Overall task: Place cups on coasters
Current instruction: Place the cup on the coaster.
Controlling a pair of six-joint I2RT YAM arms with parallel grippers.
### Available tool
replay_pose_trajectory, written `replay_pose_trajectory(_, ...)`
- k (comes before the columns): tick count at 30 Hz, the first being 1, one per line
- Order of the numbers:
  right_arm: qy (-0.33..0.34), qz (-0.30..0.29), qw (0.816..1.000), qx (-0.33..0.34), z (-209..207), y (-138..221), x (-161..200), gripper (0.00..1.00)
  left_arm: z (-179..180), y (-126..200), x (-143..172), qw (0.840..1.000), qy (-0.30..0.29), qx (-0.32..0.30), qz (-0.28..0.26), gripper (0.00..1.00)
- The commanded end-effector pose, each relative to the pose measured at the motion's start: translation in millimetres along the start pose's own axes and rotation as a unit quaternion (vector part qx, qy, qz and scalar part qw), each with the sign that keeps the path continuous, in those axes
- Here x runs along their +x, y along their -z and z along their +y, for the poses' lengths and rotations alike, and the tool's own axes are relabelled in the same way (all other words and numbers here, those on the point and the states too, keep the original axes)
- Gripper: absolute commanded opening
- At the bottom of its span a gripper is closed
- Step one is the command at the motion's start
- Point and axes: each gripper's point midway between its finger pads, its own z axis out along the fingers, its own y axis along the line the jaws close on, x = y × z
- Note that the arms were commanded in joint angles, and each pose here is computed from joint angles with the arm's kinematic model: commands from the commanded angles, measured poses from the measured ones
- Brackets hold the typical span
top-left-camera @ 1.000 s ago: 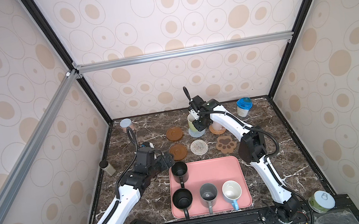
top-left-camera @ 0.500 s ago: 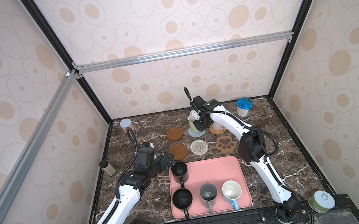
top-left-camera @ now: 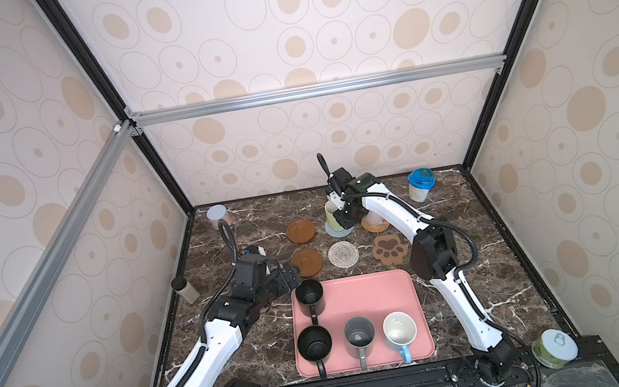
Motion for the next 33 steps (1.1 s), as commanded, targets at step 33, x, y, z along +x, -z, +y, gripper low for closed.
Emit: replay_pose_trajectory(33, -0.049, -0.095, 0.994, -0.007, -9.9, 156.0, 11.1, 0.52, -12.3, 6.4, -25.3, 0.999, -0.039, -0.009, -0.014, 1.0)
